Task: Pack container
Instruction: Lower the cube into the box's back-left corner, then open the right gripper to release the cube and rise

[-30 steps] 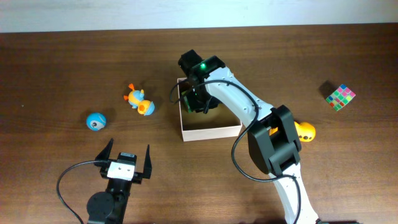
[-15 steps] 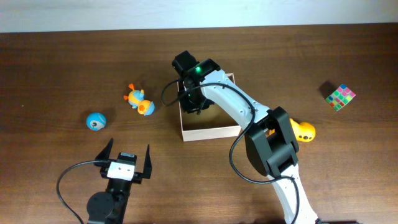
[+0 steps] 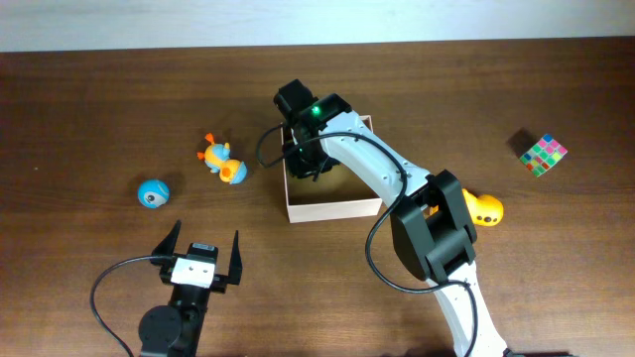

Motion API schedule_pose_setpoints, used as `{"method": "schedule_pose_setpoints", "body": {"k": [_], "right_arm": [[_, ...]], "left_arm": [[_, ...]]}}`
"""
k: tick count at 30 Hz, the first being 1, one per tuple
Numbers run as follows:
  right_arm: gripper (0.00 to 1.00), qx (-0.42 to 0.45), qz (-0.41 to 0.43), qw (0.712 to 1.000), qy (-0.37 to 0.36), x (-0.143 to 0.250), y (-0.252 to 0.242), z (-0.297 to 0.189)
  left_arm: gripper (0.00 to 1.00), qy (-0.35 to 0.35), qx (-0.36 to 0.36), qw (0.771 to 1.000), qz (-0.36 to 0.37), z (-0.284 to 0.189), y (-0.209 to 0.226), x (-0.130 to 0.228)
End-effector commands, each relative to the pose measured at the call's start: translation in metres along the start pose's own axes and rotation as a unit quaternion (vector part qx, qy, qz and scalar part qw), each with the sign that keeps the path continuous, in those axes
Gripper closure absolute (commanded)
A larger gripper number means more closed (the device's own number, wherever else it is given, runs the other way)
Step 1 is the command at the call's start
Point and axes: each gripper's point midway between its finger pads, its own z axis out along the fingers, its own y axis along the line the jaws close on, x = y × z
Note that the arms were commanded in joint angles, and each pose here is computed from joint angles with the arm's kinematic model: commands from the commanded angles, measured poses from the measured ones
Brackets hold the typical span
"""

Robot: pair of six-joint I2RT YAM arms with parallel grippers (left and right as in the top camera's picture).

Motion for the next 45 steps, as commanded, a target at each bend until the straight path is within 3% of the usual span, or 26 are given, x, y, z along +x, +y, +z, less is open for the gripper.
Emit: {"method": "schedule_pose_setpoints", "body": {"k": [1, 21, 45], "right_arm": [[0.73, 0.036, -0.006, 0.999, 0.010, 0.008, -0.012, 0.000], [0.73, 0.169, -0.001, 0.985, -0.019, -0.006, -0.075, -0.012], [0.73, 0.097, -0.014, 0.995, -0.037, -0.021, -0.060, -0.006]], "left_arm": [[0.01, 0.003, -0.002, 1.000, 0.008, 0.000, 0.001, 0.002], [0.01, 0.003, -0.002, 1.000, 0.008, 0.000, 0.001, 0.002], [0.01, 0.003, -0.002, 1.000, 0.008, 0.000, 0.001, 0.002]]}}
